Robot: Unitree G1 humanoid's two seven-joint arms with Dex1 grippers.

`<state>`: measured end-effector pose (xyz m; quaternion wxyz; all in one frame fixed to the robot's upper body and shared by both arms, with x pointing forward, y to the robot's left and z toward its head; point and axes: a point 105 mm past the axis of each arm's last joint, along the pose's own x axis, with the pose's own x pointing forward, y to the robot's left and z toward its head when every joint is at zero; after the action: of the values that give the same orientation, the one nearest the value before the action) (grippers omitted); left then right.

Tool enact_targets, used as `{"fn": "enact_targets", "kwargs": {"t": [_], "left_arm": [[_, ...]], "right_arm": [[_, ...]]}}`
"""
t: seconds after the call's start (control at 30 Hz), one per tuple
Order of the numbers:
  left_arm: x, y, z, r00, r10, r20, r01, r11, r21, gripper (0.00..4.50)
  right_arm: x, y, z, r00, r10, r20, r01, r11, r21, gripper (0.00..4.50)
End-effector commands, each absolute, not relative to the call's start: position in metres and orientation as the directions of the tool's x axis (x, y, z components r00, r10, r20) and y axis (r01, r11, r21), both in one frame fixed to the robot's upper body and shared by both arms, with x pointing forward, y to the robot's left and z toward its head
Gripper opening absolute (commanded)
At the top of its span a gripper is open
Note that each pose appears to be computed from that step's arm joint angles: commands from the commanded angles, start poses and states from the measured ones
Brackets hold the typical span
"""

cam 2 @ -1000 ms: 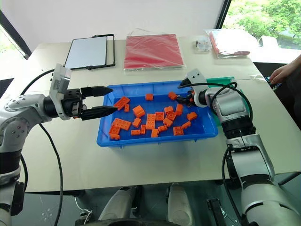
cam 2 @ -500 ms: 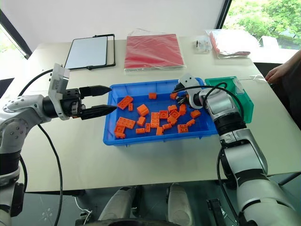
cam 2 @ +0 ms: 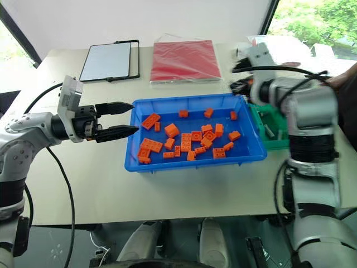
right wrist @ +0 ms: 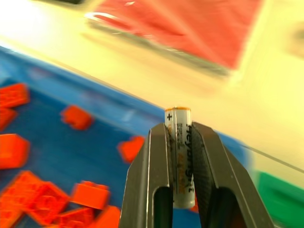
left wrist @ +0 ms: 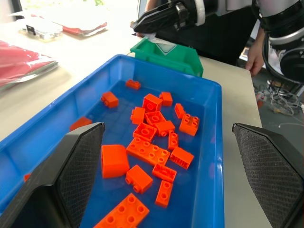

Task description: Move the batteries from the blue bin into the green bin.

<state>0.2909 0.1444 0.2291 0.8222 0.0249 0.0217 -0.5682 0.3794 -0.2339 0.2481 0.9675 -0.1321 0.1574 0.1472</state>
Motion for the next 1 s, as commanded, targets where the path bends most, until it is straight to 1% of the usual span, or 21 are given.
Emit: {"fn": "enact_targets", "kwargs": {"t": [0.03, 0.1, 0.17, 0.2, 0.23, 0.3, 0.4, 0.43, 0.5, 0.57, 0.63, 0.8, 0.9, 1.0], "left_arm": [[0.291, 0.146, 0.238, 0.344, -0.938, -0.048, 0.938, 0.341, 0.058, 4.50], [0.292, 0.146, 0.239, 0.341, -0.939, -0.049, 0.939, 0.338, 0.061, 4.50], [0.294, 0.146, 0.240, 0.339, -0.940, -0.048, 0.940, 0.336, 0.062, 4.50], [0.294, 0.146, 0.241, 0.337, -0.940, -0.047, 0.941, 0.334, 0.062, 4.50], [0.294, 0.146, 0.241, 0.336, -0.941, -0.046, 0.941, 0.333, 0.061, 4.50], [0.295, 0.148, 0.243, 0.335, -0.941, -0.044, 0.941, 0.332, 0.058, 4.50], [0.296, 0.152, 0.246, 0.335, -0.941, -0.044, 0.942, 0.333, 0.052, 4.50], [0.295, 0.153, 0.247, 0.334, -0.941, -0.046, 0.942, 0.332, 0.053, 4.50], [0.293, 0.158, 0.250, 0.335, -0.941, -0.054, 0.942, 0.332, 0.057, 4.50], [0.292, 0.161, 0.252, 0.335, -0.940, -0.059, 0.941, 0.332, 0.059, 4.50], [0.290, 0.162, 0.253, 0.334, -0.941, -0.063, 0.942, 0.330, 0.060, 4.50], [0.286, 0.166, 0.254, 0.324, -0.943, -0.081, 0.946, 0.320, 0.057, 4.50], [0.285, 0.168, 0.254, 0.319, -0.944, -0.091, 0.948, 0.315, 0.056, 4.50], [0.285, 0.168, 0.254, 0.317, -0.943, -0.097, 0.948, 0.313, 0.060, 4.50]], "right_arm": [[0.368, -0.262, 0.243, 0.922, 0.165, -0.352, -0.262, 0.932, -0.250, 0.06], [0.364, -0.273, 0.233, 0.922, 0.123, -0.368, -0.234, 0.933, -0.274, 0.06], [0.362, -0.280, 0.227, 0.922, 0.092, -0.375, -0.217, 0.927, -0.306, 1.10], [0.361, -0.282, 0.226, 0.926, 0.085, -0.368, -0.210, 0.925, -0.316, 1.44], [0.362, -0.282, 0.227, 0.930, 0.087, -0.357, -0.208, 0.925, -0.317, 1.95], [0.361, -0.278, 0.238, 0.949, 0.125, -0.289, -0.221, 0.918, -0.328, 2.90], [0.349, -0.264, 0.262, 0.946, 0.257, -0.200, -0.311, 0.891, -0.330, 2.90], [0.341, -0.258, 0.269, 0.929, 0.322, -0.180, -0.366, 0.870, -0.330, 2.90], [0.316, -0.249, 0.273, 0.873, 0.445, -0.197, -0.487, 0.798, -0.355, 2.90], [0.294, -0.247, 0.268, 0.816, 0.519, -0.252, -0.577, 0.733, -0.360, 2.90], [0.272, -0.255, 0.258, 0.773, 0.554, -0.310, -0.633, 0.700, -0.330, 2.90], [0.234, -0.270, 0.241, 0.700, 0.616, -0.361, -0.706, 0.672, -0.223, 2.90], [0.225, -0.279, 0.235, 0.703, 0.620, -0.348, -0.700, 0.690, -0.183, 2.90], [0.222, -0.280, 0.231, 0.701, 0.624, -0.345, -0.700, 0.693, -0.170, 2.90]]}}
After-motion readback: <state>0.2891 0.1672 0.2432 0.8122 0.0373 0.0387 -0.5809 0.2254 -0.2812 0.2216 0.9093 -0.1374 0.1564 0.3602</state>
